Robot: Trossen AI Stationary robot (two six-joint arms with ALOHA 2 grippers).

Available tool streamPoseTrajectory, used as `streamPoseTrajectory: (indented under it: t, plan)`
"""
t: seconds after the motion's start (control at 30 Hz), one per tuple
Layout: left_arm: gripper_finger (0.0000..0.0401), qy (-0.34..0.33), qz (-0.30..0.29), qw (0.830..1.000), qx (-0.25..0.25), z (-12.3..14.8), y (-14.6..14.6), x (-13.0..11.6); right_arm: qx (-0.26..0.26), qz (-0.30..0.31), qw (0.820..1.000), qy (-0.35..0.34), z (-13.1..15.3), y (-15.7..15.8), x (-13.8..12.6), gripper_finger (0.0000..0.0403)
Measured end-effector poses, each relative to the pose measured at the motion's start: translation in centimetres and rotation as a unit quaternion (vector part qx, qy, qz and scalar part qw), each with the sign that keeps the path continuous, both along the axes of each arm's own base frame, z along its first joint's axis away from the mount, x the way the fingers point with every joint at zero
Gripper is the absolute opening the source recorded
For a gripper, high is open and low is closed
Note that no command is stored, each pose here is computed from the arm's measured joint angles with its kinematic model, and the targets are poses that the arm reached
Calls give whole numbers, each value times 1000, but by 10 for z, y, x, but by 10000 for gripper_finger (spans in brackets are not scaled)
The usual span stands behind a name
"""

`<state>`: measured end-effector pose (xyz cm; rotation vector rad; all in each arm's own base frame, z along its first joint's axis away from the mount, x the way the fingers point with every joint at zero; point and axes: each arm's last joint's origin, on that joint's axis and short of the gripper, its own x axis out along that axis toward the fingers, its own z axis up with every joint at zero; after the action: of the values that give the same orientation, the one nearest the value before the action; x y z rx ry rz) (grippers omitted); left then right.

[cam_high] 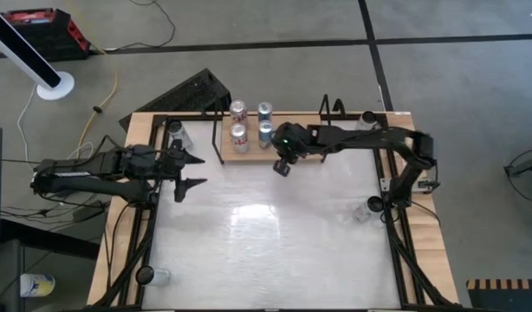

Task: Place canned beverage on shelf
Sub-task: Put the left white pink soda can on the shelf

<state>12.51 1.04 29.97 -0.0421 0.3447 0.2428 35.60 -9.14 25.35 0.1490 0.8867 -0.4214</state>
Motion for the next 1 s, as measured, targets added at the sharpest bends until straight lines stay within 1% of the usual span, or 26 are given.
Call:
streamPoseTrajectory:
  t: [0.1,0.2,0.27,0.33,0.43,0.5,0.57,0.67,0.77,0.8,0.87,0.93,1.0]
  plan:
    - [281,10,98,995,10,-2,9,0,-13,38,999,-29,20,25,-11,26]
    - [281,25,201,979,28,-5,22,3,-19,73,995,-60,35,50,-26,25]
    - [281,47,237,970,36,-3,34,9,-23,95,992,-82,39,67,-37,25]
    - [281,68,271,960,33,2,48,12,-28,111,988,-104,39,82,-47,26]
    - [281,110,319,941,26,14,73,14,-34,132,982,-130,34,103,-59,26]
    - [281,148,342,928,13,20,91,12,-38,143,979,-141,28,116,-65,26]
    - [281,166,364,917,-6,30,109,9,-41,152,975,-158,24,127,-69,26]
    - [281,190,391,898,-62,34,136,-1,-48,162,970,-175,17,143,-73,26]
    - [281,217,416,876,-110,25,161,-8,-59,172,966,-186,8,158,-74,26]
    - [281,228,425,867,-122,21,167,-11,-60,175,963,-195,6,163,-74,26]
    - [281,252,437,853,-138,11,180,-13,-67,184,963,-187,-3,171,-75,26]
    - [281,261,436,849,-143,6,186,-12,-68,190,960,-197,-7,179,-74,26]
    - [284,255,443,845,-156,3,190,-9,-70,197,959,-190,-13,184,-76,26]
